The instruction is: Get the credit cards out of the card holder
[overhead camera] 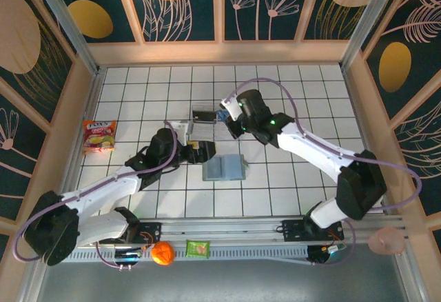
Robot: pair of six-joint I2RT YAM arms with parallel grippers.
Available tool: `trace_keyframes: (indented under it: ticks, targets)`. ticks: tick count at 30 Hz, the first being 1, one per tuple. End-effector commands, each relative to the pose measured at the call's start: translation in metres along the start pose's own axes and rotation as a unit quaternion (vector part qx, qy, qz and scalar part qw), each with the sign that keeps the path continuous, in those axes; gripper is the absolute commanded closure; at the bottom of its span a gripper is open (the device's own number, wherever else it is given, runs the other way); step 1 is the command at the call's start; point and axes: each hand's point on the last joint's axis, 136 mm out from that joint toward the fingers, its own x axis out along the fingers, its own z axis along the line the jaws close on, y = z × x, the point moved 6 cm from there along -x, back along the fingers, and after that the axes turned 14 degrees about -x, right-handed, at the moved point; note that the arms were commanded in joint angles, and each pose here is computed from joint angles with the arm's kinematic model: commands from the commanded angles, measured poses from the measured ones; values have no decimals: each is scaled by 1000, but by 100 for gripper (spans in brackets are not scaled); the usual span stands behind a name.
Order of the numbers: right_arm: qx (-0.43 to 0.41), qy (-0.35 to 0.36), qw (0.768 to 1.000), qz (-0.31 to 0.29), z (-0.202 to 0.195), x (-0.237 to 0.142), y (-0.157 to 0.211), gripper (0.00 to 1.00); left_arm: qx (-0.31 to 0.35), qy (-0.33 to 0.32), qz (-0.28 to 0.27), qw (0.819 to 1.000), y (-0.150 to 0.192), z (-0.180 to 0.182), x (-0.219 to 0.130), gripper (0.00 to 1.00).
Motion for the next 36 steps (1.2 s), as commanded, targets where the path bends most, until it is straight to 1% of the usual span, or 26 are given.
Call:
trace_keyframes:
  ticks: [1, 5, 9, 14, 20, 24, 29, 31, 36]
  targets:
    - [-114, -12, 992, 56, -5, 6, -3, 100, -25, -50, -2, 998, 3, 25, -11, 1]
    - [-164, 0, 980, 115, -19, 19, -7, 100, -45, -68, -18, 997, 4, 39, -23, 1]
    - [-185, 4, 971, 152, -32, 28, -11, 100, -55, -87, -36, 994, 4, 47, -32, 1]
    - [-209, -19, 966, 149, -34, 32, -25, 100, -59, -113, -48, 991, 1, 52, -39, 1]
    - [-242, -36, 956, 163, -36, 27, -28, 100, -66, -131, -51, 988, -1, 57, -41, 1]
    - [-257, -54, 953, 151, -36, 22, -33, 100, -68, -144, -52, 986, -4, 58, -41, 1]
    - [-264, -73, 951, 145, -39, 20, -25, 100, -70, -165, -53, 982, -9, 61, -39, 1]
    - [-263, -87, 951, 138, -37, 23, -21, 100, -72, -171, -53, 981, -10, 63, -38, 1]
    - [-267, -89, 948, 146, -41, 33, -12, 100, -79, -179, -49, 979, -10, 67, -32, 1]
